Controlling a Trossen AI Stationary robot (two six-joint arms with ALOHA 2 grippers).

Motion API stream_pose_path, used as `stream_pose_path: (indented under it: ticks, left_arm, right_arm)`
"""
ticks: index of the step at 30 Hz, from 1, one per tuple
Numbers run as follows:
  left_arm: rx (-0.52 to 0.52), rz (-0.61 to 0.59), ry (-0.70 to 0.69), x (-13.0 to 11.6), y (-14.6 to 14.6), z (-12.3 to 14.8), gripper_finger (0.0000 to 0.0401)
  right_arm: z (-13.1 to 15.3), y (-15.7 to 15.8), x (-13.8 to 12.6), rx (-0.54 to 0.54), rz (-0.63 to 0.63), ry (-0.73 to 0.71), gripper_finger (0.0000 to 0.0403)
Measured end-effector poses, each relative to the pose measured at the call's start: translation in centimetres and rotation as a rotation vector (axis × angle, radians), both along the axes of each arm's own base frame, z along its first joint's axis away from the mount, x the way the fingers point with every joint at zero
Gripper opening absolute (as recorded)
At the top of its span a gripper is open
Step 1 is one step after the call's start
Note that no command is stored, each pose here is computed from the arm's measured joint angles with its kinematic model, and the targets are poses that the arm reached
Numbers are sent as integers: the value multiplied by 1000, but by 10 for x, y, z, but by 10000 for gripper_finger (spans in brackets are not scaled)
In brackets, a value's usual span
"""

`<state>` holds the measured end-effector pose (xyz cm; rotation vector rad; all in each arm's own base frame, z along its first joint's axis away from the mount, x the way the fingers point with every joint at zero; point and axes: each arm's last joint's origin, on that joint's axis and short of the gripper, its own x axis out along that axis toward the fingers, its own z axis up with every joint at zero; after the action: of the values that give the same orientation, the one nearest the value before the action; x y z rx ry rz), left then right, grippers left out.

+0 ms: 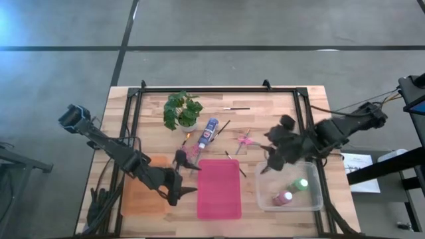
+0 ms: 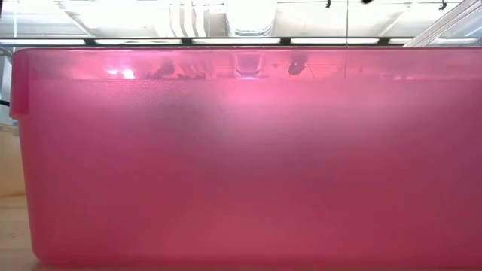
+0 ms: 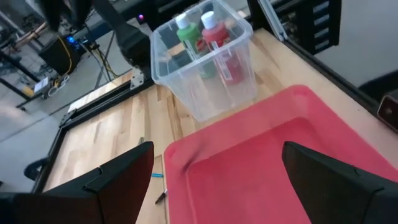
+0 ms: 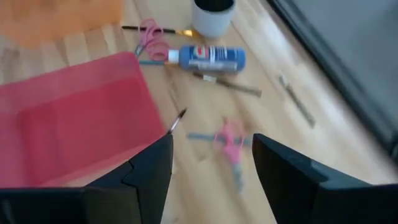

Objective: Pick & Place Paint Supplies
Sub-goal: Put the purple paint bottle into the transparent bin

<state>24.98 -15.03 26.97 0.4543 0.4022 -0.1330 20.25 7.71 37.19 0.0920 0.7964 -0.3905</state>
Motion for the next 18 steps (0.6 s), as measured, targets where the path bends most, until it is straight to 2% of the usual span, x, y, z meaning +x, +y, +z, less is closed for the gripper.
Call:
stream_pose_path:
  ticks: [3, 8, 11, 14, 18]
  left_arm:
    - [6, 4, -12, -1, -1, 2, 361]
    - [50, 95, -16, -9, -1, 3, 361]
    - [46, 215, 15, -14, 4, -1, 361]
    - [4, 388, 19, -17, 12, -6, 361]
    - [-103, 587, 26, -16, 29, -13, 361]
  right_arm:
    - [-1, -14, 13, -49, 64, 35, 217]
    - [-5, -37, 24, -63, 12, 66, 217]
    - [-9, -40, 27, -63, -5, 67, 217]
    - [-12, -39, 31, -46, -13, 29, 217]
    - [-18, -32, 36, -20, -7, -27, 217]
